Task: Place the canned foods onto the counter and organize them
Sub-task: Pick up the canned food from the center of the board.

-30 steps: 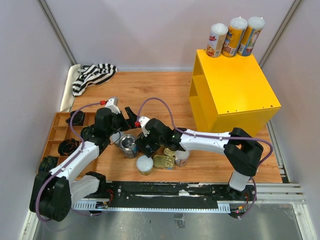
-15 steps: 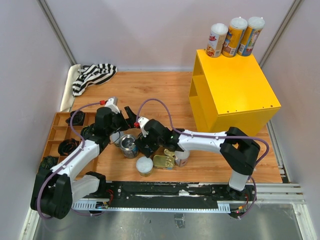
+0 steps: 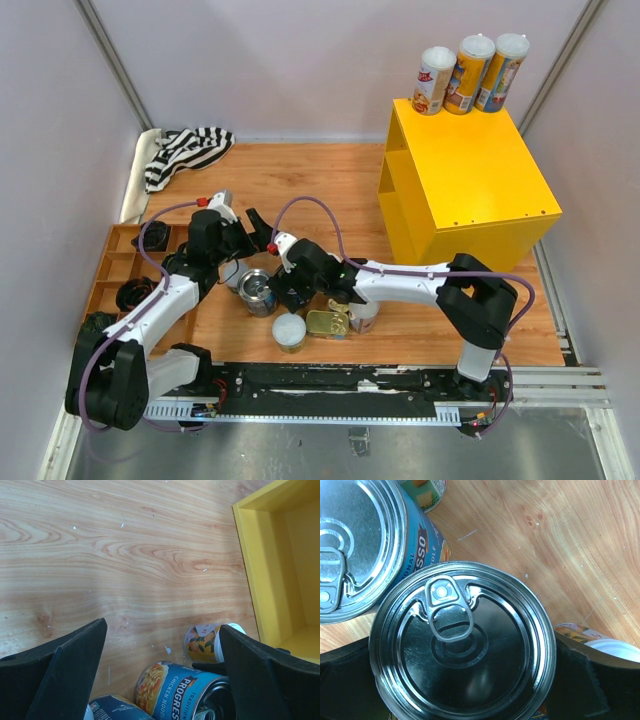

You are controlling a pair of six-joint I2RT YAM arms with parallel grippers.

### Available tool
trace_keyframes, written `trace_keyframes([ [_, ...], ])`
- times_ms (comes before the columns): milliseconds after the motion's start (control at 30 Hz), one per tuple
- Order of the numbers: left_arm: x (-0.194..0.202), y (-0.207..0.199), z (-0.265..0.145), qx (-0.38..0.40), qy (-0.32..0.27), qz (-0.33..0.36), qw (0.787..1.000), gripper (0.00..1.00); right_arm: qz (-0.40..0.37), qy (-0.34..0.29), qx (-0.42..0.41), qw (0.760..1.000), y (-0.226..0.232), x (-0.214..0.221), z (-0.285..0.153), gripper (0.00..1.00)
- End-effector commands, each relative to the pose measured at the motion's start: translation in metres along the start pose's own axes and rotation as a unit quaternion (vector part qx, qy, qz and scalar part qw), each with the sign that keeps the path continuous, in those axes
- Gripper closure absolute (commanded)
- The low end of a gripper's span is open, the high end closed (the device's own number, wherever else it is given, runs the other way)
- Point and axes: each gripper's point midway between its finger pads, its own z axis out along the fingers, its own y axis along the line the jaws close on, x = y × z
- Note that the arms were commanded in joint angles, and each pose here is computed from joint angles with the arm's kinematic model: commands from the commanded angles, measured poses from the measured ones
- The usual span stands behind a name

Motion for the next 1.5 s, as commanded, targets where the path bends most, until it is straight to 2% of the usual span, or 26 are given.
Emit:
trace_keyframes([
  [0, -0.018, -0.006, 0.002, 0.007, -0.016, 0.004, 1.0, 0.0, -0.002, -0.01, 0.018, 1.0, -0.001, -0.003, 0.008, 0.01],
  [200, -0.021, -0.005, 0.004, 0.007, -0.018, 0.003, 1.0, 0.0, -0.005, -0.018, 0.024, 1.0, -0.004, -0.007, 0.011, 0.0],
  [267, -0.02, -0.005, 0.004, 0.008, -0.018, 0.001, 1.0, 0.0, -0.006, -0.017, 0.024, 1.0, -0.005, -0.007, 0.013, 0.06],
  [333, -0.019, -0.004, 0.004, 0.008, -0.018, 0.0, 1.0, 0.0, -0.006, -0.021, 0.023, 0.999, -0.005, -0.008, 0.013, 0.19],
  [433, -0.018, -0.002, 0.002, 0.005, -0.02, 0.0, 1.0, 0.0, -0.007, -0.036, 0.024, 0.999, -0.006, -0.016, 0.007, 0.45],
  [467, -0.018, -0.002, 0.002, 0.004, -0.021, 0.0, 1.0, 0.0, -0.008, -0.042, 0.023, 0.999, -0.006, -0.021, 0.003, 0.58],
  [533, -0.019, -0.001, 0.001, 0.003, -0.025, 0.0, 1.0, 0.0, -0.015, -0.051, 0.02, 0.998, -0.005, -0.03, -0.004, 0.89],
  [567, -0.019, -0.001, 0.001, 0.002, -0.025, 0.001, 1.0, 0.0, -0.018, -0.054, 0.02, 0.998, -0.005, -0.035, -0.008, 0.98],
  [733, -0.026, -0.004, -0.003, 0.004, -0.037, 0.004, 0.999, 0.0, -0.042, -0.088, 0.001, 0.995, 0.0, -0.073, -0.039, 0.99],
  [900, -0.034, -0.006, -0.006, 0.001, -0.049, 0.011, 0.999, 0.0, -0.047, -0.126, -0.019, 0.991, 0.0, -0.117, -0.09, 0.99],
  [1033, -0.036, -0.008, -0.007, 0.005, -0.052, 0.013, 0.999, 0.0, -0.038, -0.182, -0.011, 0.983, -0.007, -0.154, -0.136, 0.99],
  [1200, -0.035, -0.009, -0.009, 0.008, -0.054, 0.013, 0.998, 0.0, -0.033, -0.202, 0.029, 0.978, -0.033, -0.199, -0.2, 0.99],
  [1467, -0.03, -0.016, -0.011, 0.032, -0.049, 0.012, 0.998, 0.01, -0.025, -0.207, 0.113, 0.971, -0.085, -0.229, -0.304, 0.99],
])
